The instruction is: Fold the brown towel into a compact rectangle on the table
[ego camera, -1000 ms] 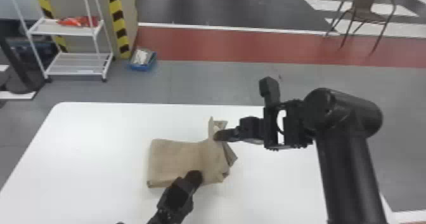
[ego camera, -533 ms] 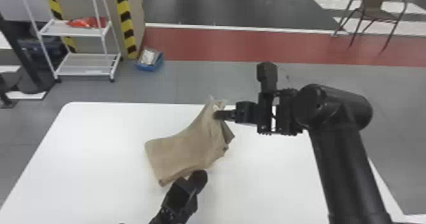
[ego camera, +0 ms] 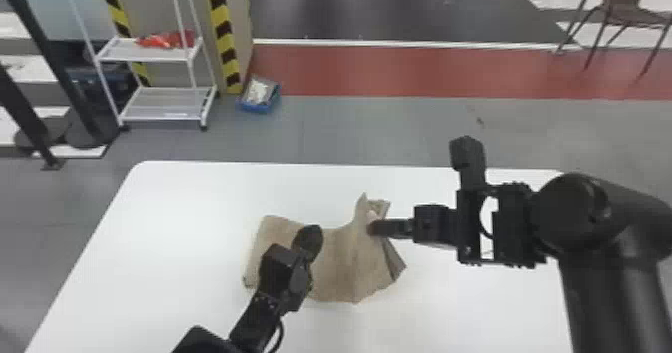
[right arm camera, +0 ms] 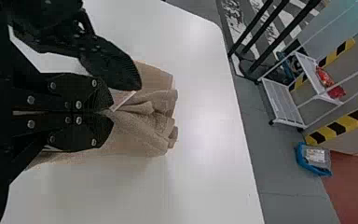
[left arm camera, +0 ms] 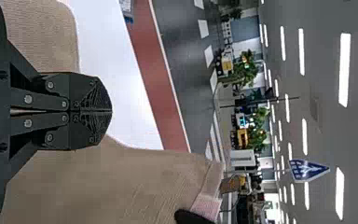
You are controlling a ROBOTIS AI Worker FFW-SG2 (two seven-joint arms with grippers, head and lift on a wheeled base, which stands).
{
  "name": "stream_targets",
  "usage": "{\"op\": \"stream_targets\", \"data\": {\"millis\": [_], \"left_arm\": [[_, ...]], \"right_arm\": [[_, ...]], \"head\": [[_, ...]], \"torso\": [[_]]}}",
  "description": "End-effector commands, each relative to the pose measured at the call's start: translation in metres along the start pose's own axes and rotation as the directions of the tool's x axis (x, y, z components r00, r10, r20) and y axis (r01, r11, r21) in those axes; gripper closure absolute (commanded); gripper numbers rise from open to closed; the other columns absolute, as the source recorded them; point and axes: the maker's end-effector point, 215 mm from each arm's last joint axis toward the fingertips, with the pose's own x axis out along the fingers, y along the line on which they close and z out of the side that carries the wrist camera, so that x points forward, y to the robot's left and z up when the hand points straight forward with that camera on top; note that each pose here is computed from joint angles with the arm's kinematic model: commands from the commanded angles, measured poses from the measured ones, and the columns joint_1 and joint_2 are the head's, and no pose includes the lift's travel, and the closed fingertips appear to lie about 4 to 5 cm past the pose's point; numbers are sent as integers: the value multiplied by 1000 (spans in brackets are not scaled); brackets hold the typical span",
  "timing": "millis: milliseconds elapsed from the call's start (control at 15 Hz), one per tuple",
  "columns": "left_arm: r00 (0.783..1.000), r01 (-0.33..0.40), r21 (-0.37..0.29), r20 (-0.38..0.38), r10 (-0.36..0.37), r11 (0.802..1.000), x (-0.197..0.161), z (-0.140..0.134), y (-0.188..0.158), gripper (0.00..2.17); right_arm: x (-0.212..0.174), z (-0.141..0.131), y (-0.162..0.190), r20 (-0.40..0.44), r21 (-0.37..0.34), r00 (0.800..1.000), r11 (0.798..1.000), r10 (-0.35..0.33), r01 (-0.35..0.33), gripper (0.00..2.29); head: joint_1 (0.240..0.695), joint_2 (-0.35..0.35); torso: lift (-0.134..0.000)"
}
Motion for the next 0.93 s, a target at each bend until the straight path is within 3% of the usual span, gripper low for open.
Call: {"op": "stream_targets", "data": {"millis": [0, 467, 867], "left_arm": [[1000, 23, 22, -14, -23, 999, 7, -4, -10, 1484], [994, 54, 67, -99, -47, 996, 6, -34, -20, 1487], [984, 72, 75, -168, -59, 995, 0, -51, -30, 1487]], "right_arm": [[-13, -14, -9, 0, 44, 1000, 999, 9, -9, 1234], [-47, 4, -35, 88, 138, 996, 990, 21, -33, 1234], [-73, 25, -72, 122, 161, 992, 987, -18, -2, 1234]], "head": [[695, -32], [695, -95], [695, -138]], "torso": [[0], [0], [0]]}}
